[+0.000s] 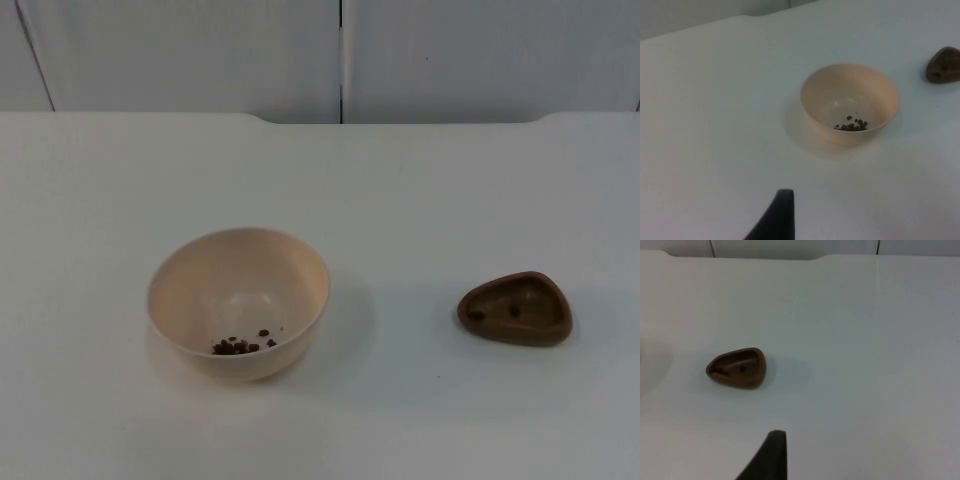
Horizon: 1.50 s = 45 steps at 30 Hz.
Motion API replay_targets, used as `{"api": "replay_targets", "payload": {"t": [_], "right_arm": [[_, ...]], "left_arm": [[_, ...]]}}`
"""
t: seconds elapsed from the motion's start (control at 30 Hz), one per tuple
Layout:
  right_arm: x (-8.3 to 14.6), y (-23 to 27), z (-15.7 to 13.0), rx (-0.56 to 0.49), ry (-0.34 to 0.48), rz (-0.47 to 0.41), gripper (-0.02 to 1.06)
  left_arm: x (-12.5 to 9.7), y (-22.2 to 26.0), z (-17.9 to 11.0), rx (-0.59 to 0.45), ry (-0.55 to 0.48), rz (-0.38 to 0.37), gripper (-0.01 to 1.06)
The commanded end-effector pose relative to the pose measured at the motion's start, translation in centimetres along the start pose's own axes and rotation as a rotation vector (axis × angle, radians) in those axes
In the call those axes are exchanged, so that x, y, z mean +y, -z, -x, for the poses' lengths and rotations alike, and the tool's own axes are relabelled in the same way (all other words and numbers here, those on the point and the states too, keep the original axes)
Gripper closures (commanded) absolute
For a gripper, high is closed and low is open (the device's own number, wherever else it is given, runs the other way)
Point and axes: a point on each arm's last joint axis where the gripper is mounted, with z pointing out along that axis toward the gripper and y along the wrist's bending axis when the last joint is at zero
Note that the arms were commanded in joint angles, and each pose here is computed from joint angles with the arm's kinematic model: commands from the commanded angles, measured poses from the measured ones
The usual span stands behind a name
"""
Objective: Pick up the bowl with the left hand and pour the coffee beans from the cup into the bowl with the right hand.
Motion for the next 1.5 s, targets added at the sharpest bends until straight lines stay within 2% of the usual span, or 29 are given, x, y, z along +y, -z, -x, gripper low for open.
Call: {"api": "replay_targets", "payload": {"t": [0.0,0.47,1.07,1.47], "right_arm": [[0.00,0.05,0.02,-0.010,-0.006,-0.006,-0.01],[0.00,0.05,0.02,-0.010,-0.006,-0.006,-0.01],[0.00,0.05,0.02,-0.010,-0.006,-0.006,-0.01],[0.00,0.05,0.02,-0.010,-0.006,-0.006,-0.01]], "left_arm": [[-0.10,-0.06,0.00,-0.011,0.004,-0.013,0.00],[-0.10,-0.06,0.00,-0.012,0.010,-0.001,0.00],[-0.19,-0.16,0.05,-0.015,0.134,0.230,0.00],[-0.24,-0.22,0.09,-0.016,0.199,0.350,0.00]]}}
